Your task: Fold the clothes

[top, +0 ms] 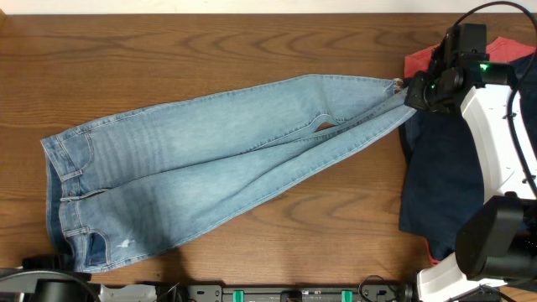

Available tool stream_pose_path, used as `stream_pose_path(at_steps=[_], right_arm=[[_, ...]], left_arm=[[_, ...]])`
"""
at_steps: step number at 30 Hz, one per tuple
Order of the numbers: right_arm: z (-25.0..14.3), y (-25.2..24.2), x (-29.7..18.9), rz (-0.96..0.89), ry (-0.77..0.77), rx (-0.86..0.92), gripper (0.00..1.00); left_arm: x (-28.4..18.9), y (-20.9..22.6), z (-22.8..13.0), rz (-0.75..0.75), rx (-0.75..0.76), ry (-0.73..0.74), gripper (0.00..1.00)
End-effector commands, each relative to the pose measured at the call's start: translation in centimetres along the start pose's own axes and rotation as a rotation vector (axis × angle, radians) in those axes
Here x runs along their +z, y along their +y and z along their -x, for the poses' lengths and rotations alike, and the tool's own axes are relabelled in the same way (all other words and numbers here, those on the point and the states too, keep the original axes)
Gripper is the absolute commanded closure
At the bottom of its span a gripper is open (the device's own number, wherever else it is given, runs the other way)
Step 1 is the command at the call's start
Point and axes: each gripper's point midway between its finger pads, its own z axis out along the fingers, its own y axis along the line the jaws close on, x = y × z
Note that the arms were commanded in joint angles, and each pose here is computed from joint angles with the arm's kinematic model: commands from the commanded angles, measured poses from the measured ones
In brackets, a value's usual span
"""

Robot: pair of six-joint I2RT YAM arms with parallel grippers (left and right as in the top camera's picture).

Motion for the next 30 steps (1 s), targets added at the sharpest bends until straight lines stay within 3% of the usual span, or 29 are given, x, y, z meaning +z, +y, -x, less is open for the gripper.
stream_pose_path(at_steps=[1,11,16,18,21,30], right_arm=[[0.6,-0.7,-0.4,-0.017,-0.022,0.009,0.99],[0.6,-0.8,-0.4,-0.018,-0.021,0.009,0.99],[0.6,-0.8,-0.4,-0.017,-0.022,0.009,0.99],[0.6,-0.8,-0.4,-0.017,-0.022,0.009,0.99],[0.6,-0.8,-0.4,-0.017,-0.023,0.009,0.99],[0.9,-0.7,-0.4,-0.014,-0.035,0.008,0.99]], left_arm=[[-0.5,-0.5,0.1,-0.012,0.027,-0.007,0.50],[0.1,1.1,-0.3,0.059,0.019,-0.009,0.64],[0.4,1.9,-0.6,0.096,-0.003,-0.005,0.65],[0.4,1.9,-0.7,0.096,-0.005,-0.005,0.61],[0.4,1.9,-0.7,0.095,-0.021,-0.003,0.44],[-1.6,0.3,-0.7,0.014,0.002,-0.002,0.44]])
